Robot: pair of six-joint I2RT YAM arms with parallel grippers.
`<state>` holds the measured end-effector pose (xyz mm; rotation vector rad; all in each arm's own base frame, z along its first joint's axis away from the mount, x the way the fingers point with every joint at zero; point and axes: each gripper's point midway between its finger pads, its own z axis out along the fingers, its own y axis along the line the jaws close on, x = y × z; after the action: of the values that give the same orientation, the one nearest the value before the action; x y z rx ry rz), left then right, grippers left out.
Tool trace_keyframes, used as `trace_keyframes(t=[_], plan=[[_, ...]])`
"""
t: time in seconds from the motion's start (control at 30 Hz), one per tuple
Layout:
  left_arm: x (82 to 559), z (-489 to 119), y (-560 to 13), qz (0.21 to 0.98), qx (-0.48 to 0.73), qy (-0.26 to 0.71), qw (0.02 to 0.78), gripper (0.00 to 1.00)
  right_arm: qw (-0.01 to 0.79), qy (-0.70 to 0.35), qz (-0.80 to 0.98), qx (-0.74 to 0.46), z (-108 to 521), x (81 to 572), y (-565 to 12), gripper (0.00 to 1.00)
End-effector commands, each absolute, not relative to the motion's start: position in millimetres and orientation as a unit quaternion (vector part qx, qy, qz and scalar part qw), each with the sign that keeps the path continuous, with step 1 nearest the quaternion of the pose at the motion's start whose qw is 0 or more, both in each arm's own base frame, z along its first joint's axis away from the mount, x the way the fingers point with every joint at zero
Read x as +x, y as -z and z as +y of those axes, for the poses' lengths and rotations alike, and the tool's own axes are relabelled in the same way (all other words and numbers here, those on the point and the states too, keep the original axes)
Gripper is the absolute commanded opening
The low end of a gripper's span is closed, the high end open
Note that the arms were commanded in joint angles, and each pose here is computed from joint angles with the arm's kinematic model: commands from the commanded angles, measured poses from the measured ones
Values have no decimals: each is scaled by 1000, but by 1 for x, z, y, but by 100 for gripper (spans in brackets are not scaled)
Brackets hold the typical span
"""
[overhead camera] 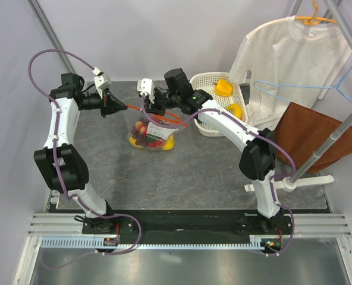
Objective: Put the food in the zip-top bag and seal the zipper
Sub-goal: Zip the zipper food storage bag at the center of the board.
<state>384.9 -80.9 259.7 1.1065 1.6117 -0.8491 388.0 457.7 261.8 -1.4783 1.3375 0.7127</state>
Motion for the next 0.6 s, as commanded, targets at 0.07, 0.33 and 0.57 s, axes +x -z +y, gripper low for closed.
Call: trace_keyframes(t=[0.07, 0.33, 0.57], plan=[[409, -44, -280, 673, 417, 317, 521, 2, 482, -279, 570, -604, 419, 385, -282, 0], [413, -33, -268, 686, 408, 307, 518, 2, 427, -234, 617, -618, 359, 381, -251, 0], [421, -26, -263, 695, 399, 303, 516, 2, 395, -209, 647, -618, 314, 374, -239, 0]])
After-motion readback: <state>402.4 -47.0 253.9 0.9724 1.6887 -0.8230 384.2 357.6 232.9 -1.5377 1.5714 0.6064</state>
